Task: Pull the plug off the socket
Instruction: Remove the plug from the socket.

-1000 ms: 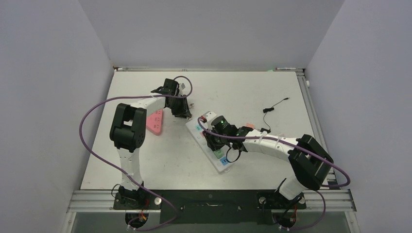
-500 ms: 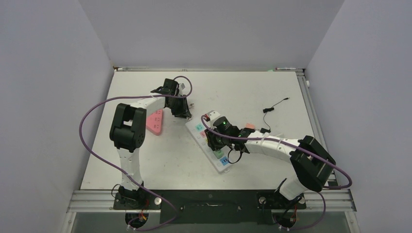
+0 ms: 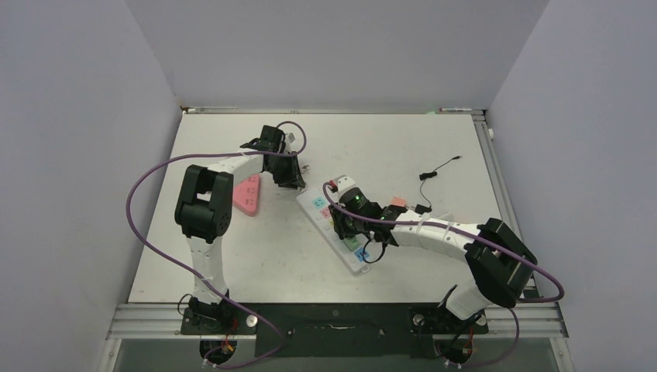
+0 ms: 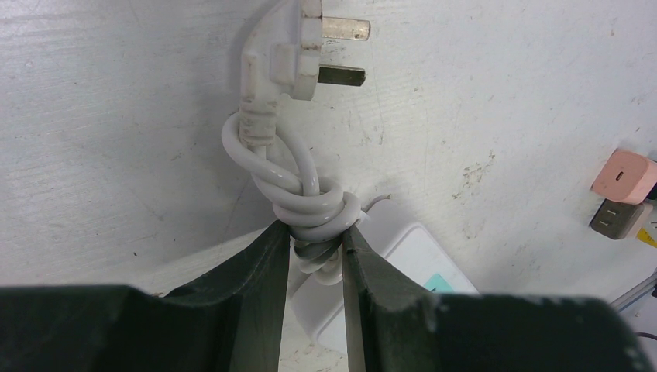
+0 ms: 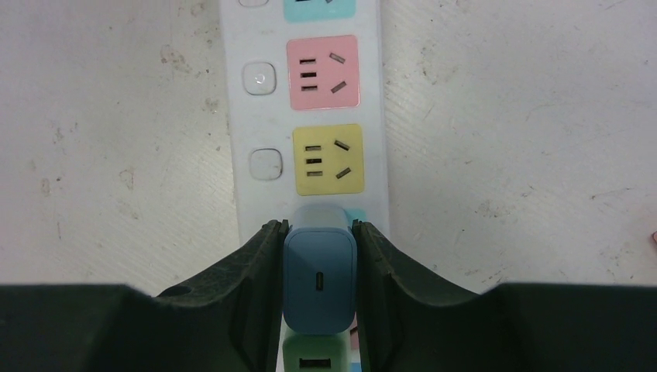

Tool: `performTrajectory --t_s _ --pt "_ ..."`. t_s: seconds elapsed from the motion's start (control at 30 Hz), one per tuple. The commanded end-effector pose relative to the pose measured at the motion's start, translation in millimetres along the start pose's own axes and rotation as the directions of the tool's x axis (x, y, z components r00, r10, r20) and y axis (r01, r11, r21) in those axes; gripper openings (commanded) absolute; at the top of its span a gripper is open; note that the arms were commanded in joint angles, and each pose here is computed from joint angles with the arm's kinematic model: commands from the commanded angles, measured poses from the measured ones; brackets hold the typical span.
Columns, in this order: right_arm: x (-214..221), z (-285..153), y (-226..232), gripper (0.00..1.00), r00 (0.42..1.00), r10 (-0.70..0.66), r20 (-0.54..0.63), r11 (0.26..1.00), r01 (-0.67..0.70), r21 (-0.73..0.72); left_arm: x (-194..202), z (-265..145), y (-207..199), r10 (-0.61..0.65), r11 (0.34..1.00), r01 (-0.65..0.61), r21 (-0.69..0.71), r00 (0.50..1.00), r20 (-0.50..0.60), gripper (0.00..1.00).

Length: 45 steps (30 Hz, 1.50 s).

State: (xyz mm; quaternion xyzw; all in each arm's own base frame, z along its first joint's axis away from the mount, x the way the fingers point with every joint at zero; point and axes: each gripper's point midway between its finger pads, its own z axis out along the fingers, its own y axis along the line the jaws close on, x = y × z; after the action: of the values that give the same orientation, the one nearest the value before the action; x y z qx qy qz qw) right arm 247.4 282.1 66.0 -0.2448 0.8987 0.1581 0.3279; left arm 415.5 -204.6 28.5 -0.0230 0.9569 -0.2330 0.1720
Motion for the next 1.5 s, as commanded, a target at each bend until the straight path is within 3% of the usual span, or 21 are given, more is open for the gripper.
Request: performTrajectory --t_s 0.0,0.43,0.93,1.27,1.47 --pt "-21 -17 -14 0.05 0.996 0.029 0.087 0.996 -0.036 0.087 -12 3 30 0.014 0.995 -0.011 -0.098 0.999 0.032 0.00" --pt "-19 -18 -17 0.05 0.996 0.035 0.084 0.993 -0.045 0.108 -11 4 33 0.010 0.995 -0.007 -0.104 1.000 0.029 0.00" --pt "-8 -20 27 0.05 0.993 -0.110 0.042 0.981 0.116 -0.155 -12 4 36 0.007 0.994 -0.003 -0.106 1.000 0.030 0.00" --pt "-15 -21 18 0.05 0.993 -0.099 0.061 0.991 0.105 -0.088 -12 4 36 0.007 0.994 -0.004 -0.106 1.000 0.029 0.00" --pt "-41 -36 0 0.05 0.987 -0.049 0.154 0.999 0.046 0.026 -12 4 36 0.005 0.994 -0.002 -0.106 1.000 0.031 0.00"
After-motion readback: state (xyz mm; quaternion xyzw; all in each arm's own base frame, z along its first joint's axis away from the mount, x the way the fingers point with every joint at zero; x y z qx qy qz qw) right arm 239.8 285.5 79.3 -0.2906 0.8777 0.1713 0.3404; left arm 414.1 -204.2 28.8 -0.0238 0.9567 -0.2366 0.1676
